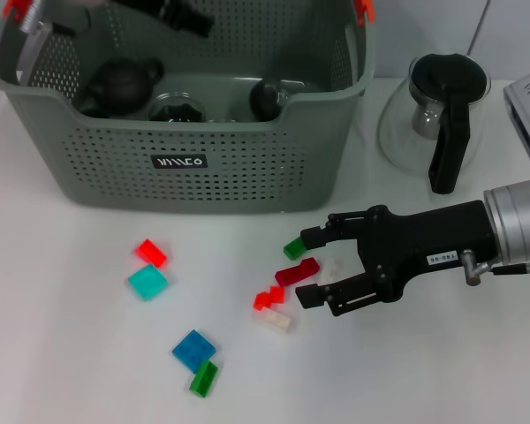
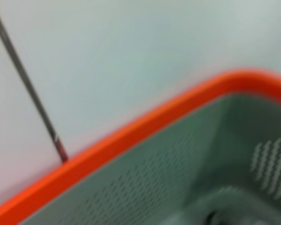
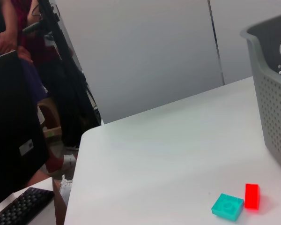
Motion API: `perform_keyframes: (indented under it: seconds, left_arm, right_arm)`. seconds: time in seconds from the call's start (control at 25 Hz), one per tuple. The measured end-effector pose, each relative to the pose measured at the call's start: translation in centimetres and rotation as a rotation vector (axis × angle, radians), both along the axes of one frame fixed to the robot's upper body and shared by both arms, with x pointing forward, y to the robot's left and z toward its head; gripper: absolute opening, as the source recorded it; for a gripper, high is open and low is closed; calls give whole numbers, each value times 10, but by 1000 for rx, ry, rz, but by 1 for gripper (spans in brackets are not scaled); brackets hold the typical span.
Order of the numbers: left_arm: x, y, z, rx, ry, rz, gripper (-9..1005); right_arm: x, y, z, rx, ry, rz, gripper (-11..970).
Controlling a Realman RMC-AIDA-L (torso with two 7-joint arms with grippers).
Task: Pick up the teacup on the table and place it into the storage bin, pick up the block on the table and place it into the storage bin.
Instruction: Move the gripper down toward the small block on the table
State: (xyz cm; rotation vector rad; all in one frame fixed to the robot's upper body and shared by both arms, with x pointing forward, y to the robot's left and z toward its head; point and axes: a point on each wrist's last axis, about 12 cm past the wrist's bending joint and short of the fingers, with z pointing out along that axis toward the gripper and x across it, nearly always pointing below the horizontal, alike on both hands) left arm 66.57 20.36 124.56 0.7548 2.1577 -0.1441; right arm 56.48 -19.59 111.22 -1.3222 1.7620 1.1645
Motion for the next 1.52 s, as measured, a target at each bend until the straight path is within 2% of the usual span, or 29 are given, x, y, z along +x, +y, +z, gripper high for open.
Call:
perform_keyframes:
  seconds: [0.12, 0.28, 0.48, 0.56, 0.8, 0.96, 1.16, 1.32, 1.52]
  left_arm:
    - [-23, 7, 23, -106, -14, -60, 861]
    - [-62, 33, 46, -309, -61, -142, 860]
    - [-104, 68, 44, -589, -130, -305, 860]
    - [-118, 79, 33, -662, -141, -366, 860]
    - [-148, 94, -2, -726, -96, -497, 860]
    - [-168, 103, -25, -728, -82, -559, 859]
    - [-189, 111, -63, -697, -121, -607, 859]
    - [-199, 113, -90, -662, -114, -661, 859]
    - [-202, 122, -112, -635, -67, -672, 860]
  right_arm:
    - [1, -2, 1, 0, -5, 1, 911]
    - [2, -7, 3, 0, -16, -3, 911]
    - [4, -16, 9, 16, -27, -13, 911]
    - [5, -19, 11, 19, -28, -13, 911]
    - [6, -27, 13, 2, -19, -18, 912]
    - [7, -34, 14, -23, 1, -27, 912]
    - [10, -42, 18, -77, 51, -44, 912]
    - [14, -40, 27, -152, 86, -40, 912]
    - [20, -28, 40, -257, 114, -14, 912]
